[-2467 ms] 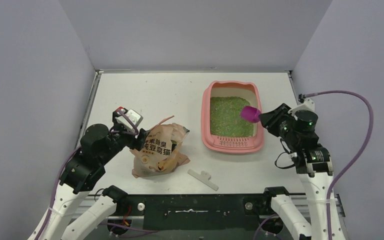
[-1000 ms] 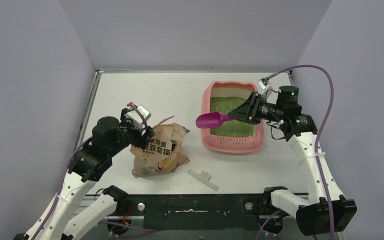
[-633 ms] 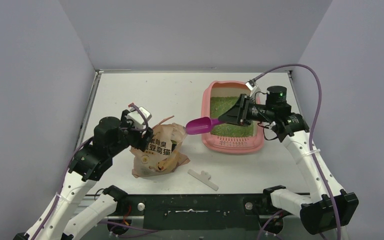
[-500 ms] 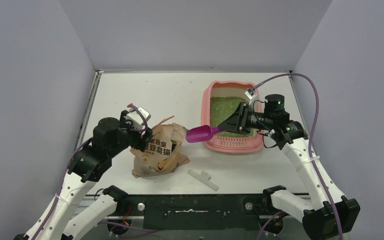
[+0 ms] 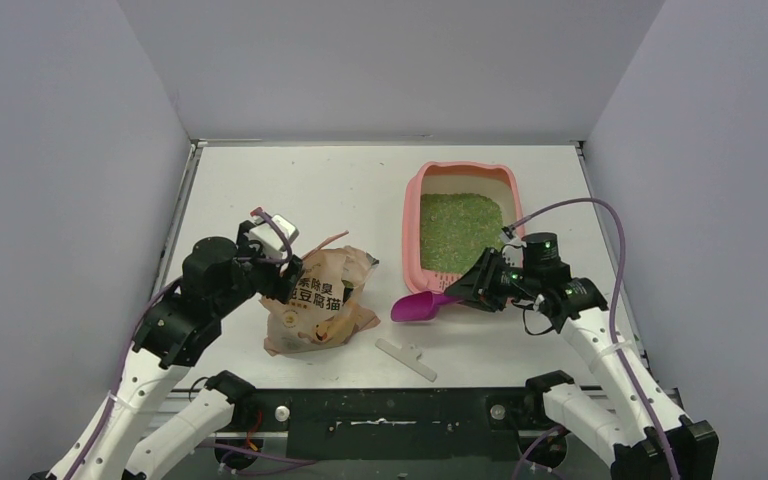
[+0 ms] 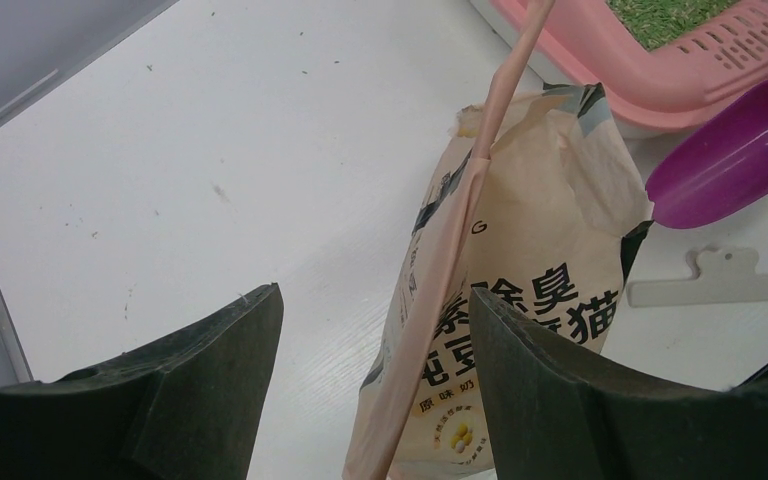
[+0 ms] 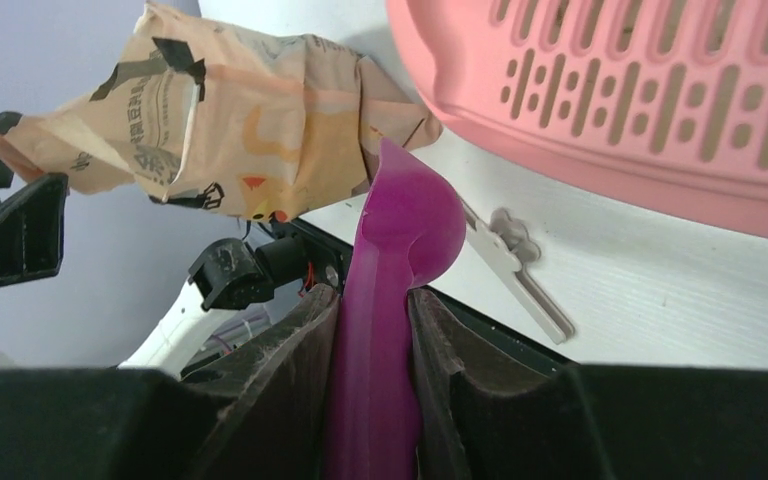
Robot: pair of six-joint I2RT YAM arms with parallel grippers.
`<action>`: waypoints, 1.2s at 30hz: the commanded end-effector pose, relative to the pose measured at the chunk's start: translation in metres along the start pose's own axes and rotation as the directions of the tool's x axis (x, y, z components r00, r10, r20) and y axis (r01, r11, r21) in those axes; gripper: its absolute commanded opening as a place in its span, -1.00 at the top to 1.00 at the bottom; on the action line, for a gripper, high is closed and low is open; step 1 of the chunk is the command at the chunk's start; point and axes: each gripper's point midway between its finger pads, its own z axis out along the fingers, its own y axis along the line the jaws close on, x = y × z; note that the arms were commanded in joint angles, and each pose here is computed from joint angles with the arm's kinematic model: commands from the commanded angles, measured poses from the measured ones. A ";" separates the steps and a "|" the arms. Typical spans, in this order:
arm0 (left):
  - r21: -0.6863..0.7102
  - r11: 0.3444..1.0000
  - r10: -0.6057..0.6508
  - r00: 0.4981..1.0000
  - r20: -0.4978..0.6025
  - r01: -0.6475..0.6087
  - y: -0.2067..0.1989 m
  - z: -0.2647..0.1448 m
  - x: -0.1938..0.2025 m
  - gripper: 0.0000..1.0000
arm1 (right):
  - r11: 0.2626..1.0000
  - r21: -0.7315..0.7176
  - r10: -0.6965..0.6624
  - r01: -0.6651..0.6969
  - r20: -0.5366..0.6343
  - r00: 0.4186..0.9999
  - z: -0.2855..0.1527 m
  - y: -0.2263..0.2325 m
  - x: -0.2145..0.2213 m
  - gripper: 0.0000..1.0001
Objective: Fill the litter box with clean litter
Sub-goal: Place the spatula at the center of the board.
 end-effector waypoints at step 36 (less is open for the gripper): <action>-0.031 0.997 -0.071 0.991 0.110 0.075 0.004 -0.002 -0.024 -0.32 | 0.944 0.279 0.133 -0.175 0.161 0.978 -0.004 -0.127 -0.003 -0.78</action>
